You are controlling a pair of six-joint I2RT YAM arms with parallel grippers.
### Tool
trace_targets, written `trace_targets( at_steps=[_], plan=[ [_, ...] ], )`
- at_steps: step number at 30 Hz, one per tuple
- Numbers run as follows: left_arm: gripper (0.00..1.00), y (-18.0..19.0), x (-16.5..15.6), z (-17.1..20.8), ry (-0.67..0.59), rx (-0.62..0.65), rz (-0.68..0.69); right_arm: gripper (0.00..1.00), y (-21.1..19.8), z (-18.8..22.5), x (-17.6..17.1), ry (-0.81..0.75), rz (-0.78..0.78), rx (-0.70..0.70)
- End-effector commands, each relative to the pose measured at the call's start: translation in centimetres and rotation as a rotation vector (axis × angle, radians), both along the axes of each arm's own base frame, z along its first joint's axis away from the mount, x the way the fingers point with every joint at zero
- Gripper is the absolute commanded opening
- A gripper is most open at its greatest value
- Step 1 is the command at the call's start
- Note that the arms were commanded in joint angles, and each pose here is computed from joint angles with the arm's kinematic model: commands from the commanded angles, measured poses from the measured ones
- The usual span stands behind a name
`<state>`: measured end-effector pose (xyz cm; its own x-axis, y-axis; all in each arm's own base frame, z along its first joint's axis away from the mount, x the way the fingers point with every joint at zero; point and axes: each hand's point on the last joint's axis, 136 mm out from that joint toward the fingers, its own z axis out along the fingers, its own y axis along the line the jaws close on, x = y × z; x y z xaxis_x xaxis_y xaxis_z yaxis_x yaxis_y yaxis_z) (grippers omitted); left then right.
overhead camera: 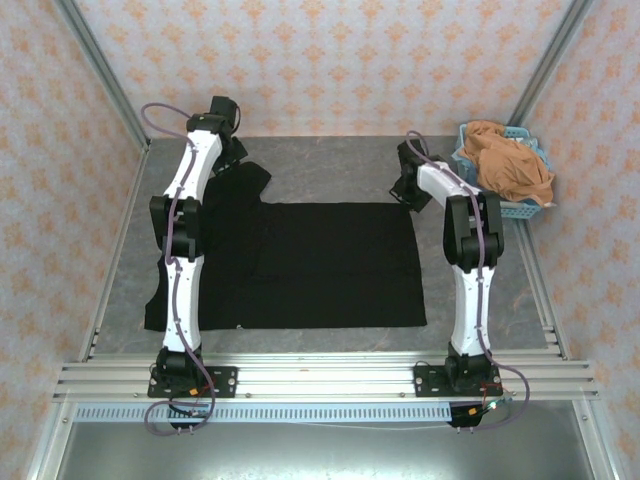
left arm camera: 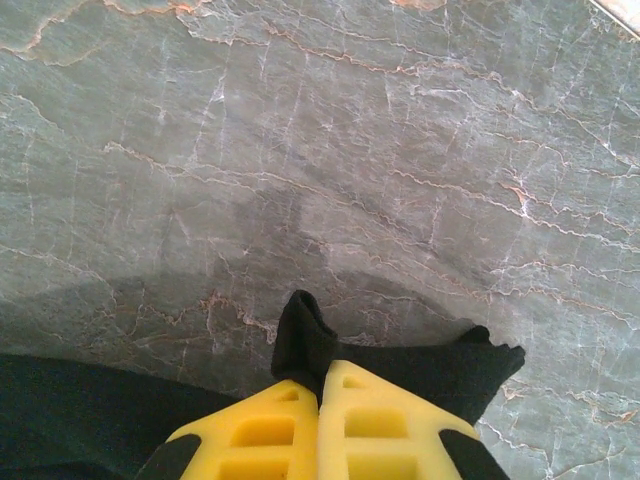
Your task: Fold and stack the t-shirts
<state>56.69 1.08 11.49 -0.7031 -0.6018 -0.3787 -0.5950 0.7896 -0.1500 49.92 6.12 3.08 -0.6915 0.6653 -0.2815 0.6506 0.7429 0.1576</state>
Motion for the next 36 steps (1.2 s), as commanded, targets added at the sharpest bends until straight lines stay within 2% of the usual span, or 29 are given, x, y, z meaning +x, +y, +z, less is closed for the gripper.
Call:
trace_targets(
  at_steps=[1,6,10,13,17,23,27,36],
  plan=[
    [0.00,-0.8,0.1,1.6,-0.029,-0.026,-0.040,0.00,-2.6,0.7,-0.4,0.041,-0.035,-0.106],
    [0.00,-2.4,0.8,1.9,-0.064,-0.119,-0.054,0.00,-5.1,2.9,1.0,0.016,-0.052,-0.151],
    [0.00,-3.4,2.0,3.1,-0.125,-0.174,-0.078,0.00,-5.9,3.8,2.1,0.000,-0.032,-0.135],
    [0.00,-3.9,2.5,3.8,-0.155,-0.189,-0.104,0.00,-5.4,3.8,2.6,0.010,-0.002,-0.113],
    [0.00,-3.8,1.6,4.3,-0.133,-0.159,-0.124,0.00,-5.0,3.8,2.5,0.012,0.016,-0.097],
    [0.00,-3.1,-2.5,7.3,-0.087,0.008,-0.210,0.00,-4.9,4.6,1.2,0.014,0.053,-0.096],
    [0.00,-2.1,-6.8,8.0,-0.048,0.089,-0.220,0.00,-5.0,5.7,-0.3,0.001,0.085,-0.106],
    [0.00,-1.4,-16.9,8.8,-0.061,0.073,-0.180,0.00,-6.5,7.5,-5.6,-0.001,0.064,-0.167]
  ],
)
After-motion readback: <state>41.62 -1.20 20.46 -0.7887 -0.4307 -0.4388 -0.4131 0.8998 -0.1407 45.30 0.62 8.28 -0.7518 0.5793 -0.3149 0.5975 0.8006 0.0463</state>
